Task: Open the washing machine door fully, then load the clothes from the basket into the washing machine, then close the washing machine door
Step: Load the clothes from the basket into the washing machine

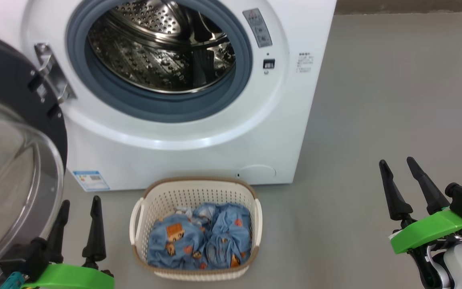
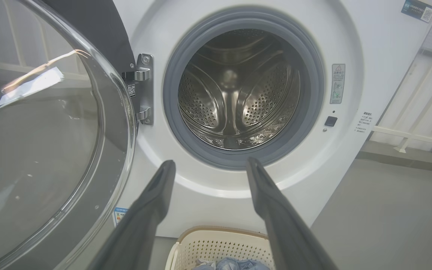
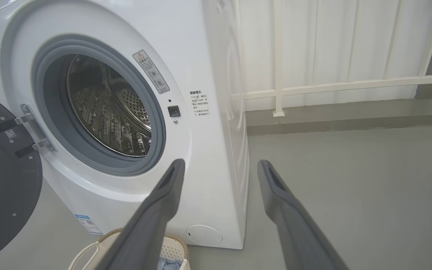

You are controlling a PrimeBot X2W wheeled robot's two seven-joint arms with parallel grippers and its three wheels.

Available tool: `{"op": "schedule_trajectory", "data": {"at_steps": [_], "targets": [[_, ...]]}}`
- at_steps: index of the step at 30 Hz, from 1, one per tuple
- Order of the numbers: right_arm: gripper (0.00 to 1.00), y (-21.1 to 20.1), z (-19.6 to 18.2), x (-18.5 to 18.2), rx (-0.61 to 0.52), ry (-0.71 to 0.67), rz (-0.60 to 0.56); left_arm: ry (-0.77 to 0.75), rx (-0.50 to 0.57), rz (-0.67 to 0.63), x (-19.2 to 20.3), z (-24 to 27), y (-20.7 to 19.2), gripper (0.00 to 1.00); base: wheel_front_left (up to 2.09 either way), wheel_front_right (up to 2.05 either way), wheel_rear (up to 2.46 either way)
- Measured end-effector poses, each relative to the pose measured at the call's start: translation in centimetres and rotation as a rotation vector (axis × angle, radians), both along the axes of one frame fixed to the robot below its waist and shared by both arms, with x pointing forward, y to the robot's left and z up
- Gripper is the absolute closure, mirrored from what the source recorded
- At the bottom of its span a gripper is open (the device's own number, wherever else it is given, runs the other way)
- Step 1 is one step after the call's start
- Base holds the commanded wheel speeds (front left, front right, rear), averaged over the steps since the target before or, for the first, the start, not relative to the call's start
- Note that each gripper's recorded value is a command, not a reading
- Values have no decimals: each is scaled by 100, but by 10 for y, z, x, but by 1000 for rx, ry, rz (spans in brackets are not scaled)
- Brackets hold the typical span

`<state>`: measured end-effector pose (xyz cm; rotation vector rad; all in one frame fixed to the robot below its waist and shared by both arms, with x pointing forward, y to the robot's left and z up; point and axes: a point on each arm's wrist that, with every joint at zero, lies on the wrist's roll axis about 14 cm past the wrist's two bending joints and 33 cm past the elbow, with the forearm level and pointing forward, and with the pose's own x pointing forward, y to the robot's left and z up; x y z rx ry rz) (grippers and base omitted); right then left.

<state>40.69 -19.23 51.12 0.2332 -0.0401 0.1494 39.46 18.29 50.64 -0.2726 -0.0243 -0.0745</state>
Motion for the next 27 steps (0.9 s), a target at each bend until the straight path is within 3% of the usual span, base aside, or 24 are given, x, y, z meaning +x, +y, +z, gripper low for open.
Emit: {"op": "schedule_trajectory", "data": {"at_steps": [12, 27], "targets": [[0, 3, 3, 3, 1, -9, 8, -3, -2, 13, -1, 1, 4, 0, 161, -161, 0], [0, 7, 5, 3, 0, -14, 18, -8, -3, 21, -4, 3, 6, 0, 14, -14, 0]]}}
